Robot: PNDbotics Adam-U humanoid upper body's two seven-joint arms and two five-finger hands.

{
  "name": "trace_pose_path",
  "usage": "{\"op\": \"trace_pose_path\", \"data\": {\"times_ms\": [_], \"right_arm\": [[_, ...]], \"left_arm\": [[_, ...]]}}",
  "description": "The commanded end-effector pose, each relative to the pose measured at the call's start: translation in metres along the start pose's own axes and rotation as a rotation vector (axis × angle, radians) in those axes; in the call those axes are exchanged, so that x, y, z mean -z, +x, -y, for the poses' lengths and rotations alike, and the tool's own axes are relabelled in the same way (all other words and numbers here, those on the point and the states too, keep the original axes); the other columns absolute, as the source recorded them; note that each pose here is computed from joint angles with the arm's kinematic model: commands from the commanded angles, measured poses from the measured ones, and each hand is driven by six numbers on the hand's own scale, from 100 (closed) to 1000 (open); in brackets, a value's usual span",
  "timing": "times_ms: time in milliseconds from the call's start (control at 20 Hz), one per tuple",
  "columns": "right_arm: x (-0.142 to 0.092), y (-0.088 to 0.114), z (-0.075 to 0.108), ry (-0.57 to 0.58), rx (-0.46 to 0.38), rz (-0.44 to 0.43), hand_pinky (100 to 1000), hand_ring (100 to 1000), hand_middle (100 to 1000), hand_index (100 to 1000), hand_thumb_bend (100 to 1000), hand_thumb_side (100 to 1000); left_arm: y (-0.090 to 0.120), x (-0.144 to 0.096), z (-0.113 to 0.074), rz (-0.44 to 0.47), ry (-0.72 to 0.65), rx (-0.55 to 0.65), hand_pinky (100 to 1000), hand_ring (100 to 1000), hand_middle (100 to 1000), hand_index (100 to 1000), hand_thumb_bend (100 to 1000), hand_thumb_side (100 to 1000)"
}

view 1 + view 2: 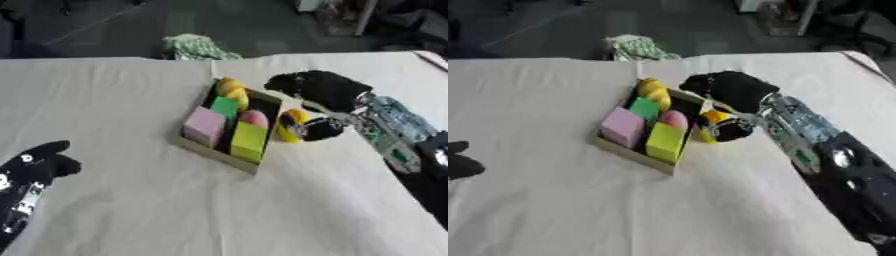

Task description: Pick up objects on the table and place them in the box.

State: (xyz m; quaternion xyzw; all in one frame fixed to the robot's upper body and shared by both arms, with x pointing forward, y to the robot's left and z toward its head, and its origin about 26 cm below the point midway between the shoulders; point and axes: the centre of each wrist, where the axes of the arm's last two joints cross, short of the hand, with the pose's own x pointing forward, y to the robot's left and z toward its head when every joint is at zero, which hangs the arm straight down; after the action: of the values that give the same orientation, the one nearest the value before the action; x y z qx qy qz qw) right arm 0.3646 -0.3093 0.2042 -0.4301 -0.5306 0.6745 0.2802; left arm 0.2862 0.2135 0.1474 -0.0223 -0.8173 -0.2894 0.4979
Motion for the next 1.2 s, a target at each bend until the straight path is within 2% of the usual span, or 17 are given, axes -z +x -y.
{"op": "trace_pose_path", "data": {"times_ms": [50,100,500,750,1150,1200], "right_arm": [[-0.008,-0.014,0.008,0.048,-0.015,-0.045,789,870,924,996,100,320],[-0.008,-0.016,0.005,0.07,-0.01,-0.06,788,870,925,996,100,359],[-0.005,-0.029,-0.022,0.178,0.004,-0.149,777,865,918,992,100,438],[-0.001,-0.031,-0.034,0.223,0.012,-0.151,767,855,898,982,100,498],[0.003,-0.033,-0.042,0.245,0.015,-0.147,765,853,892,978,100,501],[0.005,-0.03,-0.044,0.254,0.014,-0.136,734,799,758,876,100,430]], "left_arm": [[0.006,-0.001,-0.005,0.017,0.01,0.02,825,723,633,866,100,800],[0.006,-0.001,-0.005,0.016,0.011,0.021,825,723,633,866,100,800],[0.006,-0.001,-0.005,0.016,0.012,0.02,825,723,633,866,100,801],[0.006,-0.001,-0.004,0.017,0.009,0.019,825,723,633,866,100,801],[0.006,-0.001,-0.004,0.018,0.009,0.019,825,723,633,866,100,801],[0.006,-0.001,-0.004,0.019,0.008,0.018,825,724,634,867,100,803]]}}
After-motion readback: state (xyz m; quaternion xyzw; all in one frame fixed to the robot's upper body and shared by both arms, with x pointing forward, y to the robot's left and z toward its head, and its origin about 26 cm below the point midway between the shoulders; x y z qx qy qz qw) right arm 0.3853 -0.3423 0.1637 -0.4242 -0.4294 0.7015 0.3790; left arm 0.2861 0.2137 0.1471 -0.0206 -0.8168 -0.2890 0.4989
